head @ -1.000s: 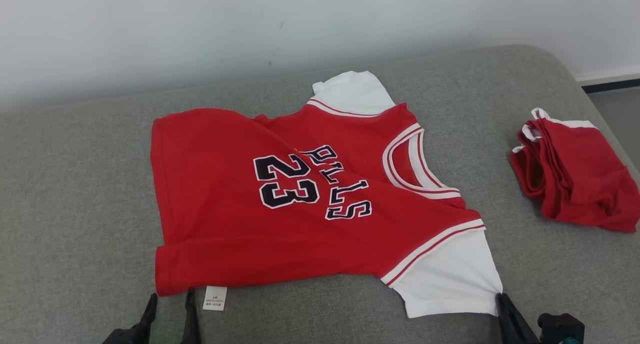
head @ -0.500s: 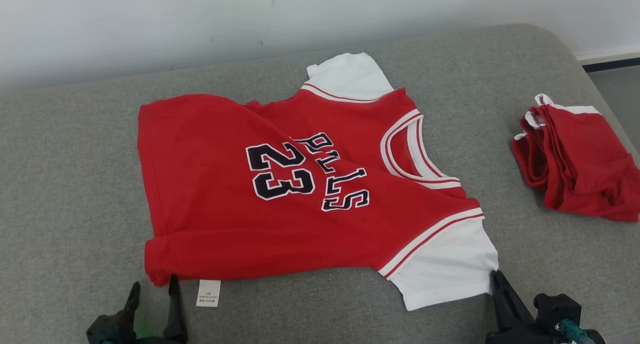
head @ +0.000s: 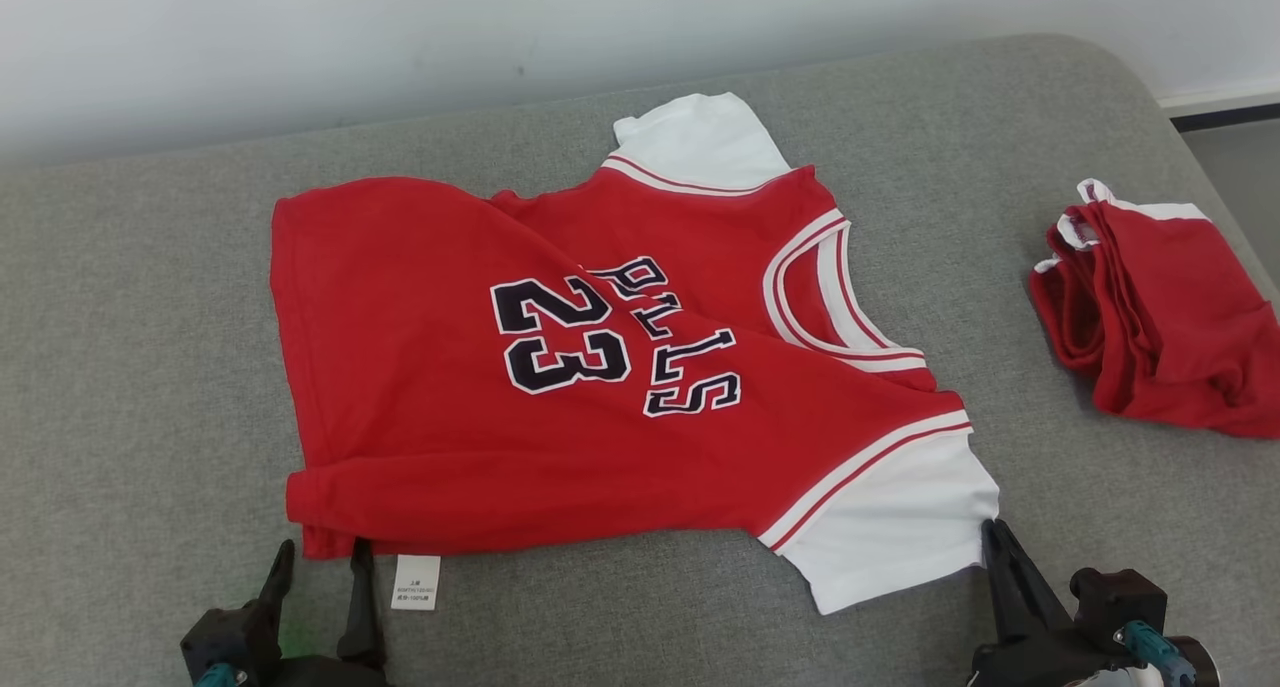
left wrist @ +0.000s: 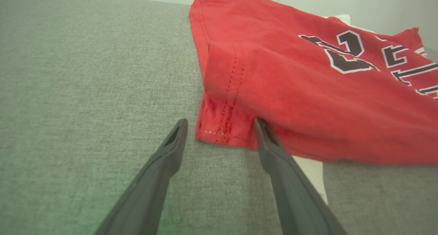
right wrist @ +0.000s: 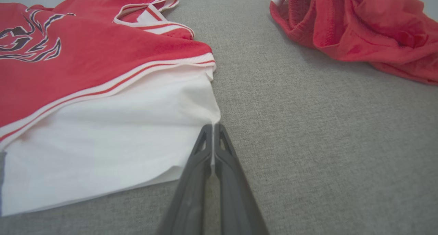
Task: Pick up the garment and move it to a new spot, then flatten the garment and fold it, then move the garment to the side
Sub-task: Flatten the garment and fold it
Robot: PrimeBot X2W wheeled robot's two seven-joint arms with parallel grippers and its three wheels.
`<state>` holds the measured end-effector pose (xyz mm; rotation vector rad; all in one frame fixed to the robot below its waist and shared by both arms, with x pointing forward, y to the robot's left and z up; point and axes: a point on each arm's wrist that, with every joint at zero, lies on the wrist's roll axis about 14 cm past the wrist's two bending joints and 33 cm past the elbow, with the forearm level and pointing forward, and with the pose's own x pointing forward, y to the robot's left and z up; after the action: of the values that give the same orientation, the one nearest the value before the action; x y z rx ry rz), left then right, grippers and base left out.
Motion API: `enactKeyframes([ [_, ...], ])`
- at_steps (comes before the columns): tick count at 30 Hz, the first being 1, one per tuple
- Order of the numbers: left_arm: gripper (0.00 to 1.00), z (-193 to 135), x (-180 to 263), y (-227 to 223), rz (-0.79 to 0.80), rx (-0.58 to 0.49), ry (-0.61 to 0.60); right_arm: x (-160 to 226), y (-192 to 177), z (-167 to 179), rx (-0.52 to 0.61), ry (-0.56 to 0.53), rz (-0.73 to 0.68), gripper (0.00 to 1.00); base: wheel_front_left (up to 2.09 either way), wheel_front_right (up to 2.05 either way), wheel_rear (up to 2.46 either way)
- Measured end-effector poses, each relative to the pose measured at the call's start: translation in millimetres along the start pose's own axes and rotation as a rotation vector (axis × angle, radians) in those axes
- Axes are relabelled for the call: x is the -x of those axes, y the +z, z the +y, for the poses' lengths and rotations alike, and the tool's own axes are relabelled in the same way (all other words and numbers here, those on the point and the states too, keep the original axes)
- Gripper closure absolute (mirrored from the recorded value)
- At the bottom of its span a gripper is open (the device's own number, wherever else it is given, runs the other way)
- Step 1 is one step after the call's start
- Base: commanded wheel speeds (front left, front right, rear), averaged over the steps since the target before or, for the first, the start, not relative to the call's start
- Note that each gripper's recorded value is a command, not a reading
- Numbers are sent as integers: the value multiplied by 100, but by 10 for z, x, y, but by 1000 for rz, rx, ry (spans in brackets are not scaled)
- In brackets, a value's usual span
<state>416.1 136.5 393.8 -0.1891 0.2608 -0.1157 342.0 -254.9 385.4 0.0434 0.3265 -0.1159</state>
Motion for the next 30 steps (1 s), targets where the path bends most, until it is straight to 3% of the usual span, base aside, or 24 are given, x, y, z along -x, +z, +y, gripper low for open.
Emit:
enactKeyframes([
  [2, 9, -9, 2, -2, 1, -1, -4, -2, 1, 6, 1, 2, 0, 100, 0, 0, 0],
  [4, 50, -16, 6, -5, 2, -2, -6, -7, 0, 12, 1, 4, 1, 100, 0, 0, 0],
  [5, 60, -16, 7, -7, 2, -2, -6, -10, 0, 16, 2, 6, 1, 100, 0, 0, 0],
  [7, 100, -16, 9, -11, 3, -3, -6, -13, 0, 20, 2, 7, 1, 100, 0, 0, 0],
  [14, 100, -3, 33, -55, 18, -9, -7, -45, 60, 50, 0, 15, -18, 100, 0, 0, 0],
  [18, 100, -15, 12, 162, -50, -13, -13, -83, 270, 94, -24, 23, -86, 100, 0, 0, 0],
  [25, 100, -69, 81, 762, -227, -102, -36, -107, 1179, 213, -72, 66, -361, 100, 0, 0, 0],
  [30, 100, -133, 219, 1426, -416, -179, -66, 23, 1946, 257, -74, 106, -579, 100, 0, 0, 0],
])
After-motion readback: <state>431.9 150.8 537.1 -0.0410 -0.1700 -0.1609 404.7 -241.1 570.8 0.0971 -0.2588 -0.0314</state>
